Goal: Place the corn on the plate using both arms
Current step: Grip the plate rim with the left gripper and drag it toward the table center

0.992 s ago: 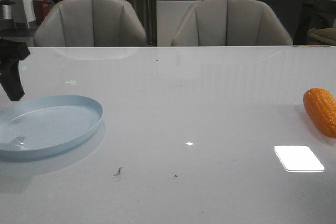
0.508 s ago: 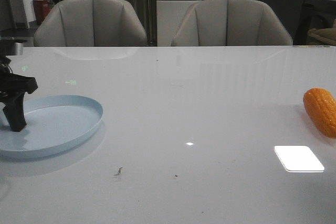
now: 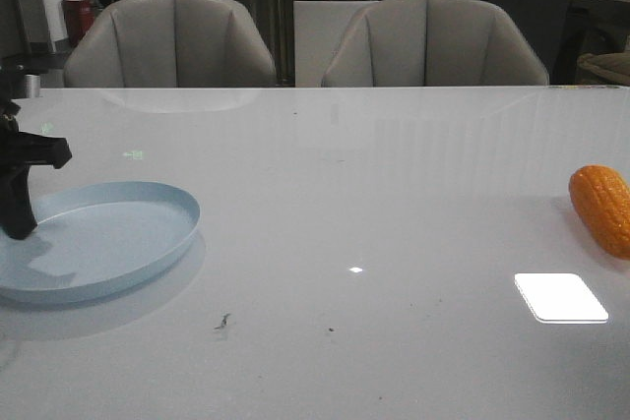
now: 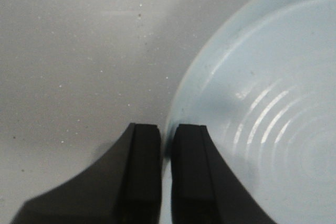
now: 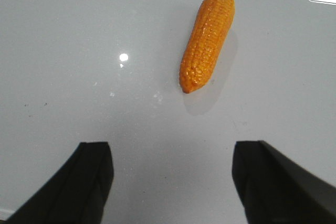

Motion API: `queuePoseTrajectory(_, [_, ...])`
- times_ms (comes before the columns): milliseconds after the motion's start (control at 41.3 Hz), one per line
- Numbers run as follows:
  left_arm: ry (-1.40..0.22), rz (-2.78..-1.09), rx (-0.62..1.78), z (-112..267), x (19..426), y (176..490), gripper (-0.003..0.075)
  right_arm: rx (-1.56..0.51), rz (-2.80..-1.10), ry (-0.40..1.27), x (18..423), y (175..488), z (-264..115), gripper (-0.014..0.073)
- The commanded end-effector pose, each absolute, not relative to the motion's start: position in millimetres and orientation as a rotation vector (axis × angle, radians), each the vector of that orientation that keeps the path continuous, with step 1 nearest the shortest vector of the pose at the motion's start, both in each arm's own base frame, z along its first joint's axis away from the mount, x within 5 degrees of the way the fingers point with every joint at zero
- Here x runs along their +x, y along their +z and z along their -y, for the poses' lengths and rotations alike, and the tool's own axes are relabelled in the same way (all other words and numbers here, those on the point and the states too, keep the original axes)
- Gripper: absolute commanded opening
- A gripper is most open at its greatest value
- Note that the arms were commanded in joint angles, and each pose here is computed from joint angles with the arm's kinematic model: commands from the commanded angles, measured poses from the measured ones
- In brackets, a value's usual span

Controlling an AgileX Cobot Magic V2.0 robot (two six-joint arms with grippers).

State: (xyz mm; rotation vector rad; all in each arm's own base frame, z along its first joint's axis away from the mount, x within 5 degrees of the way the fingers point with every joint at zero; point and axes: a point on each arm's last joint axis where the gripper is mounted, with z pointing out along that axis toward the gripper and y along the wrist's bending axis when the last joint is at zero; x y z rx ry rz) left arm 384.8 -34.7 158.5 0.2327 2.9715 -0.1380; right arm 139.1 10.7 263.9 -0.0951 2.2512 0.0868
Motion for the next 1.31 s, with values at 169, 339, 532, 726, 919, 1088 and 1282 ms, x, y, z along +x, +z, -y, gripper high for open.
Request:
queuePoseTrajectory(169, [-0.272, -2.878, 0.153, 46, 398, 196, 0.0089, -0.089, -2.158, 0.075, 145, 280, -10, 0.0582])
queuePoseTrajectory(339, [-0.388, -2.819, 0.131, 56, 409, 226, 0.0089, -0.089, -2.158, 0.075, 145, 280, -10, 0.0582])
queuePoseTrajectory(532, [-0.452, -2.774, 0.218, 78, 414, 259, 0.0089, -0.089, -2.158, 0.075, 145, 280, -10, 0.0582])
queuePoseTrajectory(726, [-0.516, -2.708, 0.351, 122, 410, 278, 0.0089, -0.089, -2.159, 0.075, 145, 280, -10, 0.0582])
queuePoseTrajectory(919, [-0.549, -2.703, 0.492, 167, 398, 274, 0.0089, -0.089, -2.16, 0.075, 145, 280, -10, 0.0582])
queuePoseTrajectory(1088, [-0.563, -2.729, 0.584, 195, 390, 259, 0.0089, -0.089, -2.16, 0.075, 145, 280, -10, 0.0582])
queuePoseTrajectory(1282, [-0.569, -2.782, 0.657, 217, 385, 235, 0.0089, -0.09, -2.163, 0.076, 145, 280, -10, 0.0582])
